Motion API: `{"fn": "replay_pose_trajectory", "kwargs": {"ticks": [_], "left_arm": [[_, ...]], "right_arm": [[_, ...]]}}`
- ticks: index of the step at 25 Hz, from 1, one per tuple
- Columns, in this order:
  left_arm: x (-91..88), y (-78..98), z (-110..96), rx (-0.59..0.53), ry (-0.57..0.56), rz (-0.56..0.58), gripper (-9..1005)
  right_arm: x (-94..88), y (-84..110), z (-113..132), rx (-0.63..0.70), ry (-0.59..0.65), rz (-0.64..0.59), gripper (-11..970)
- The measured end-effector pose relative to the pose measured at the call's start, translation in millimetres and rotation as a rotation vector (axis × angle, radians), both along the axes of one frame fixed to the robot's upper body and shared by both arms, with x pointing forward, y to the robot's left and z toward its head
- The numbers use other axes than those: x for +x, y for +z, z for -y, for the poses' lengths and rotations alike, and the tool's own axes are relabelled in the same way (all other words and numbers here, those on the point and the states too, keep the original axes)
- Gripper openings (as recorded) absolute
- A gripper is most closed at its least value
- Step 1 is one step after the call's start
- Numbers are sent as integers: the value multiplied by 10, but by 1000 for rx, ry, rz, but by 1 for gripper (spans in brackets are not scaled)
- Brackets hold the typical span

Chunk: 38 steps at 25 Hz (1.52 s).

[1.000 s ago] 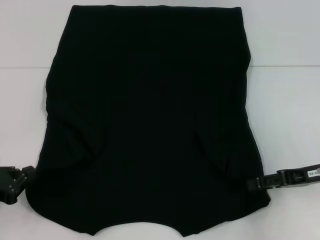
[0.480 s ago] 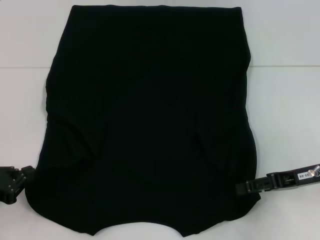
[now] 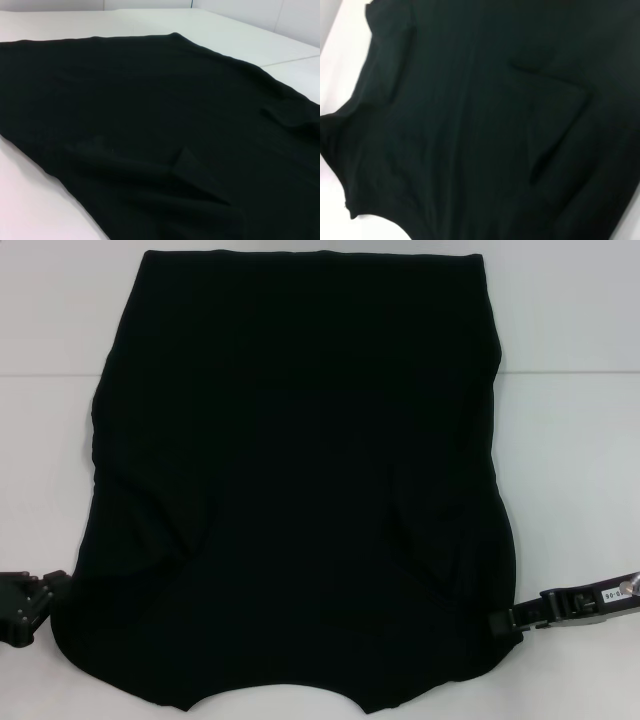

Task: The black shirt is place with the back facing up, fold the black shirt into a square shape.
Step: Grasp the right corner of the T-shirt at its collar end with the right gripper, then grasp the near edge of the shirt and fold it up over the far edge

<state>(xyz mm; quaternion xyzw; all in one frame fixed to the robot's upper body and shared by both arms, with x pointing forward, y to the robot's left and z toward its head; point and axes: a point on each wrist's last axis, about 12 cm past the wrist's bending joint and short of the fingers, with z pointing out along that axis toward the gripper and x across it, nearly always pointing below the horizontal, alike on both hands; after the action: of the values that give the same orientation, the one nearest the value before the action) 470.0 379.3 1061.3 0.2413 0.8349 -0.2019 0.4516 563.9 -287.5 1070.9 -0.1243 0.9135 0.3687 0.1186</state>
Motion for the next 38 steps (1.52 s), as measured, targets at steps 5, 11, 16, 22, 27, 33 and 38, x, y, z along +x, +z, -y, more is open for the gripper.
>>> {"fn": "replay_pose_trajectory", "kwargs": {"ticks": [5,11,16,22,27,33,38], "left_arm": [[3,0,2,1,-1,0,19],[12,7,-1,2,-2,2,20],[-12,47,-7,-17,-7,-3,20],[-134,110,-44,-64,-4,-26,19],[-208,129,-76,-96,5,-23,18],[-145,142,-12,-95,-37,-28,27],[-38,157,65,-85,-71,-27,45]], "right_arm": [[2,-6,-18,-1,-1,-2,313],[-1,-9,-17,-1,2,2,198],[-58,-3,66,27,15,30,106],[-193,-1,219,89,10,61,55],[-319,-17,358,124,-6,76,55],[-342,-22,410,126,-20,88,55],[-323,-28,397,122,-23,96,55]]}}
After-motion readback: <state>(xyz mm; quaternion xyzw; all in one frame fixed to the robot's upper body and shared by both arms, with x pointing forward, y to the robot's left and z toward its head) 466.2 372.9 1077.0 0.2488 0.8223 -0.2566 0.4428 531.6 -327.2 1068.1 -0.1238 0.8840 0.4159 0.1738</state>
